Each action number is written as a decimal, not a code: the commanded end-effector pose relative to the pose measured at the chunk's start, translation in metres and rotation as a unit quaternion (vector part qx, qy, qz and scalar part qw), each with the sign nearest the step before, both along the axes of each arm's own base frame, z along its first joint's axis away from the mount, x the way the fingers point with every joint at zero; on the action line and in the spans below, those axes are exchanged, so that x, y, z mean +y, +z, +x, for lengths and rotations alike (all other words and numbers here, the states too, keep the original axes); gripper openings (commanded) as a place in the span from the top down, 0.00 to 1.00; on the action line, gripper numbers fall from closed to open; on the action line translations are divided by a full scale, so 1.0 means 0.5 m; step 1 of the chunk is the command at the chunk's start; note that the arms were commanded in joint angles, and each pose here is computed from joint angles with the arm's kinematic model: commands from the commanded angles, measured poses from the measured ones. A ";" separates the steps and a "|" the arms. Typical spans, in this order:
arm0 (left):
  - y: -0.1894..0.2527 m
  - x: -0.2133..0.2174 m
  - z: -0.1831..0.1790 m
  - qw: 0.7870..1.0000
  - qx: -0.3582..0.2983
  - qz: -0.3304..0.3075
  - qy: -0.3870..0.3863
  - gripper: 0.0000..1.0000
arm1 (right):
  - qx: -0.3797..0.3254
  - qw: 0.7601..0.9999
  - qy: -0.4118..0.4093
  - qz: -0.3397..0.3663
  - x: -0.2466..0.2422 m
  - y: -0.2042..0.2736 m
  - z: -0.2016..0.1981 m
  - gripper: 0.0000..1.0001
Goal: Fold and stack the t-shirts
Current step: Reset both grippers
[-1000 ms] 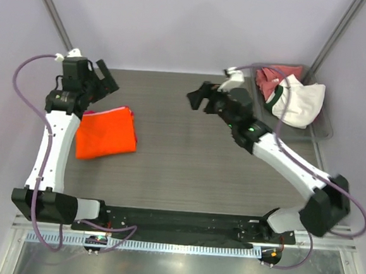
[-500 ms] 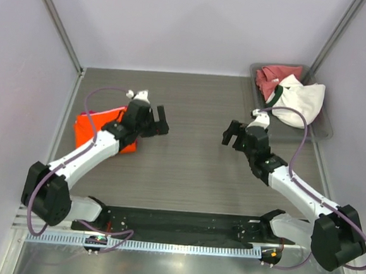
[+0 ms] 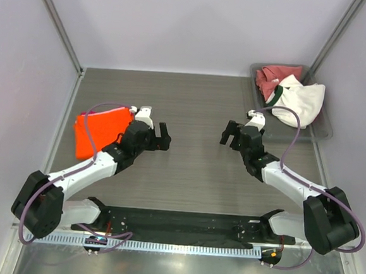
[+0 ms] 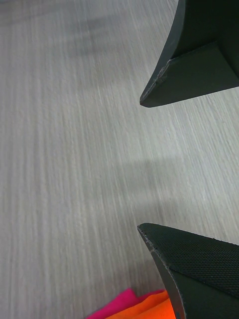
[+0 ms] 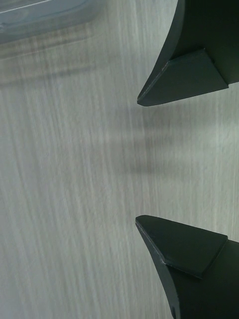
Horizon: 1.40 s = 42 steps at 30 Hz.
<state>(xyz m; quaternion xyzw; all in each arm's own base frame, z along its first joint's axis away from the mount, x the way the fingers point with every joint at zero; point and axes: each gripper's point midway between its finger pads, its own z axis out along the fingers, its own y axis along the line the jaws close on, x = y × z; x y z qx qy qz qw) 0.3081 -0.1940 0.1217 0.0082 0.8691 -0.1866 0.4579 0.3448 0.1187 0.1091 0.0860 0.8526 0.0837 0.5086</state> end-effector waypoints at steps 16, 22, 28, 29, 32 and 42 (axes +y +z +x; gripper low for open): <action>0.060 -0.019 0.004 0.993 -0.100 -0.042 -0.039 0.00 | -0.081 0.995 0.004 0.053 0.003 -0.002 -0.013 0.04; 0.075 -0.020 -0.005 0.991 -0.113 -0.055 -0.045 0.00 | -0.091 0.994 0.004 0.057 0.000 0.003 -0.019 0.04; 0.088 -0.011 -0.012 0.989 -0.127 -0.059 -0.040 0.00 | -0.101 0.993 0.011 0.062 0.003 0.012 -0.020 0.04; 0.089 -0.011 -0.013 0.989 -0.129 -0.061 -0.041 0.00 | -0.104 0.993 0.010 0.063 0.003 0.015 -0.020 0.04; 0.095 -0.009 -0.012 0.988 -0.134 -0.063 -0.038 0.00 | -0.110 0.992 0.005 0.060 -0.003 0.020 -0.021 0.04; 0.100 -0.005 -0.015 0.988 -0.137 -0.065 -0.035 0.00 | -0.119 0.992 -0.004 0.049 -0.017 0.030 -0.025 0.05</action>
